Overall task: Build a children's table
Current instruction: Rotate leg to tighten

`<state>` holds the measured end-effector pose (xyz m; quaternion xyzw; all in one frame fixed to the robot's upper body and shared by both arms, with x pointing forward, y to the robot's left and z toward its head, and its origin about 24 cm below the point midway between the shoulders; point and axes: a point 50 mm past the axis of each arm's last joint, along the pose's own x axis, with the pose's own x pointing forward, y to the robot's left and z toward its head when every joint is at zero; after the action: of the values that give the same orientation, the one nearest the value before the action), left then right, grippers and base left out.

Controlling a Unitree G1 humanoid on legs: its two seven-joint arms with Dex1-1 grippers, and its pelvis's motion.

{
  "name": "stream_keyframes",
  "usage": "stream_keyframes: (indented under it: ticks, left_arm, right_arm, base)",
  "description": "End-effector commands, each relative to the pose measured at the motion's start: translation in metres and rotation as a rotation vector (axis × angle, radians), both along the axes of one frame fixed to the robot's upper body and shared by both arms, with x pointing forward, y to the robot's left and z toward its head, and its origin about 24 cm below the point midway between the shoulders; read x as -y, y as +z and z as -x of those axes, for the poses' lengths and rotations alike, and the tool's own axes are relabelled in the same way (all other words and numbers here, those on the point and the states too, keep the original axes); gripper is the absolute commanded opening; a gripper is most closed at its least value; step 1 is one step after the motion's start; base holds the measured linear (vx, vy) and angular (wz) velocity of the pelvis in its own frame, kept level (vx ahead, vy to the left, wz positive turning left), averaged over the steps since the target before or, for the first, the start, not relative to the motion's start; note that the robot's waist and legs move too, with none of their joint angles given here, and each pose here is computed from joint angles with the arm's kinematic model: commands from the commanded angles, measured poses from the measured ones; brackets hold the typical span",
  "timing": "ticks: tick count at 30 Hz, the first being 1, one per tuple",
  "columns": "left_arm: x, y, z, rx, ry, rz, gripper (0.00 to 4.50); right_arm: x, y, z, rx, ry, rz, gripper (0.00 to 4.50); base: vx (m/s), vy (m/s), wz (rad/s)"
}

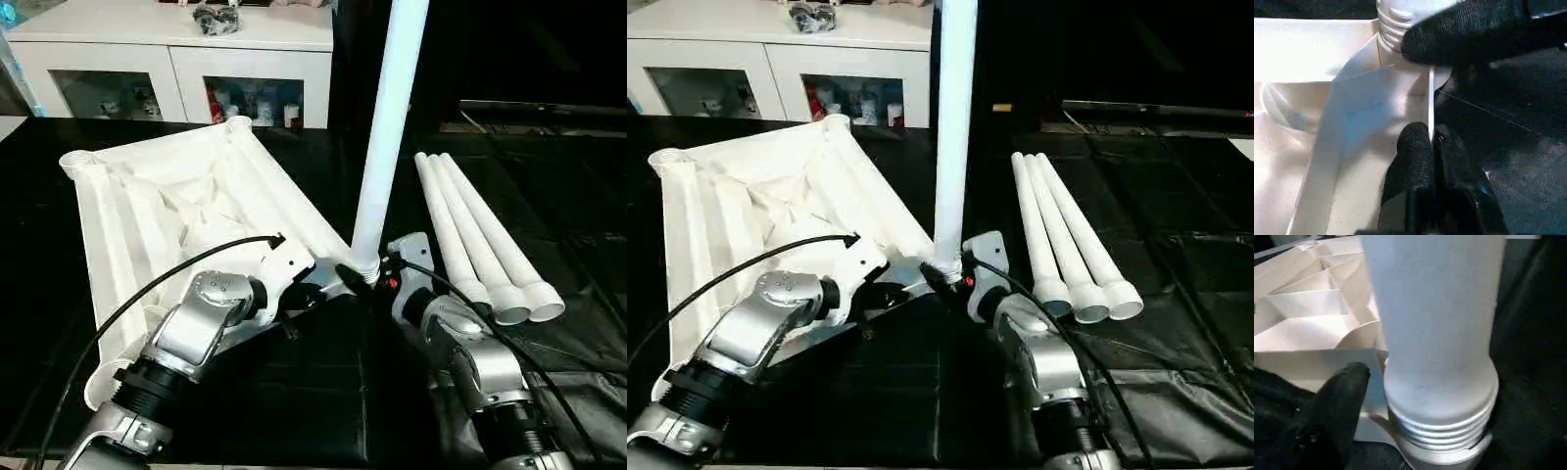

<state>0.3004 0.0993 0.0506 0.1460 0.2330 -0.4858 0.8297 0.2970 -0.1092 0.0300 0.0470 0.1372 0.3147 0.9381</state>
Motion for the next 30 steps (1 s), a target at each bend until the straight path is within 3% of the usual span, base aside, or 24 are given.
stream_keyframes:
  ticks: [1, 14, 21, 30]
  left_arm:
    - [0.007, 0.010, 0.000, 0.061, -0.079, 0.032, 0.00]
    - [-0.012, 0.009, 0.015, 0.025, -0.344, 0.012, 0.00]
    - [-0.021, 0.007, 0.020, -0.009, -0.457, -0.039, 0.00]
    - [-0.024, 0.007, 0.022, -0.036, -0.581, -0.076, 0.00]
  right_arm:
    - [-0.010, -0.004, 0.012, -0.022, 0.127, -0.023, 4.35]
    - [0.052, 0.015, 0.031, 0.032, 0.313, 0.036, 4.45]
    - [0.059, 0.022, 0.034, 0.051, 0.414, 0.096, 4.45]
    - [0.043, 0.020, 0.038, 0.036, 0.597, 0.140, 4.45]
  base:
    - [0.000, 0.000, 0.00]
    - [0.000, 0.000, 0.00]
    - [0.000, 0.000, 0.00]
    - [0.000, 0.000, 0.00]
